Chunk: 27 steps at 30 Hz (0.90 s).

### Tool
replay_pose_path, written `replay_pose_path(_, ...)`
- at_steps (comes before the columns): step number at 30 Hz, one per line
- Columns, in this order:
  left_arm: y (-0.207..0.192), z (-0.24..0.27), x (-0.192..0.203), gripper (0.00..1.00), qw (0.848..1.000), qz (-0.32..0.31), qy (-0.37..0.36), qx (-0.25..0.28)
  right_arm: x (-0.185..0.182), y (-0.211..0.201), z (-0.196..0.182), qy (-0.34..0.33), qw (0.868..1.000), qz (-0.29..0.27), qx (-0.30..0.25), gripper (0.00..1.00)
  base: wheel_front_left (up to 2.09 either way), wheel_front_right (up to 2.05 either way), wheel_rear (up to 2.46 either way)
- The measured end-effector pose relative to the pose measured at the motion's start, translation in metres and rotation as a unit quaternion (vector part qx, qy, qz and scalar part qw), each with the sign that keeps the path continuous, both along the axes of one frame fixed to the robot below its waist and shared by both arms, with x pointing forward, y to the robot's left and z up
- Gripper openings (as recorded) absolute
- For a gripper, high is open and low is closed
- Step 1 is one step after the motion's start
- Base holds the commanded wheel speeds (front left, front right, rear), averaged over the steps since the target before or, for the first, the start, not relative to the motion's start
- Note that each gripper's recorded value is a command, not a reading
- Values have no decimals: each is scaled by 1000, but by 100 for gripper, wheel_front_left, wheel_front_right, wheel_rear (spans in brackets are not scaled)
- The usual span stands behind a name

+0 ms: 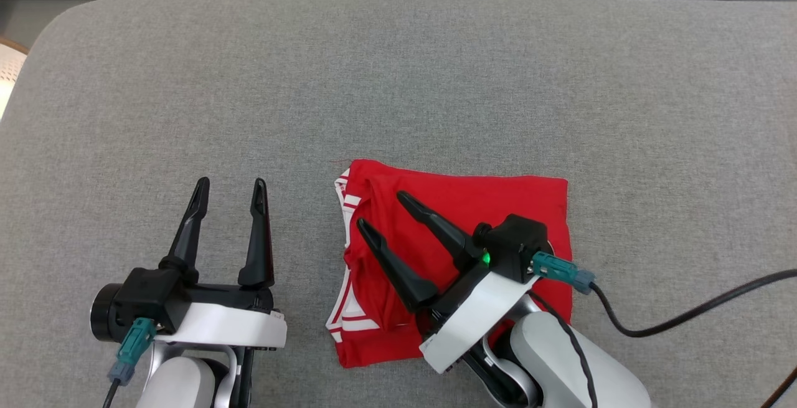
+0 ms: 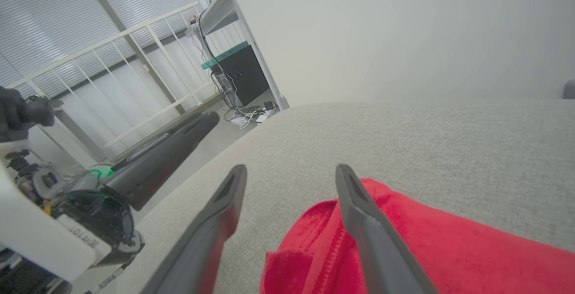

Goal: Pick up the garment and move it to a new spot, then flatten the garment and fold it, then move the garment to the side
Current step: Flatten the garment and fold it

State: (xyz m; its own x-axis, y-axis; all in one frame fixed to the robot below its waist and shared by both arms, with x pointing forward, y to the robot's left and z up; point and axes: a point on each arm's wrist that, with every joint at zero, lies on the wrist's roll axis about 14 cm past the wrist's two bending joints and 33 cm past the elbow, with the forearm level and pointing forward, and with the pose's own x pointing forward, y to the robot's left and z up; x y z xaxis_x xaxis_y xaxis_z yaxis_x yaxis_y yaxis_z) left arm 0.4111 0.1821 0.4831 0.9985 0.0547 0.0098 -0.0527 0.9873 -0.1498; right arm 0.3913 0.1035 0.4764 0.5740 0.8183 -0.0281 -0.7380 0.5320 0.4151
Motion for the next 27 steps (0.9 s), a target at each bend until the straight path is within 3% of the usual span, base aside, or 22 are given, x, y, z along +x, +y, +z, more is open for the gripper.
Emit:
replay_pose_path(4,-2,0,2,100,1000,-4,-1,2,17,-8,33,-51,997,-30,47,100,0,0,0)
replay_pose_path(8,-3,2,5,100,1000,-5,-5,0,48,-48,53,-98,989,-102,53,100,0,0,0)
replay_pose_path(13,-3,2,4,100,1000,-6,-5,1,69,-128,42,-118,972,-204,0,100,0,0,0)
replay_pose_path(18,-5,3,1,100,1000,-10,-7,2,62,-199,23,-108,951,-281,-68,100,0,0,0)
replay_pose_path(22,-5,3,-4,100,1000,-13,-5,5,44,-236,14,-94,937,-319,-110,100,0,0,0)
replay_pose_path(27,-6,6,-13,100,1000,-20,-6,10,23,-254,18,-87,927,-341,-126,100,0,0,0)
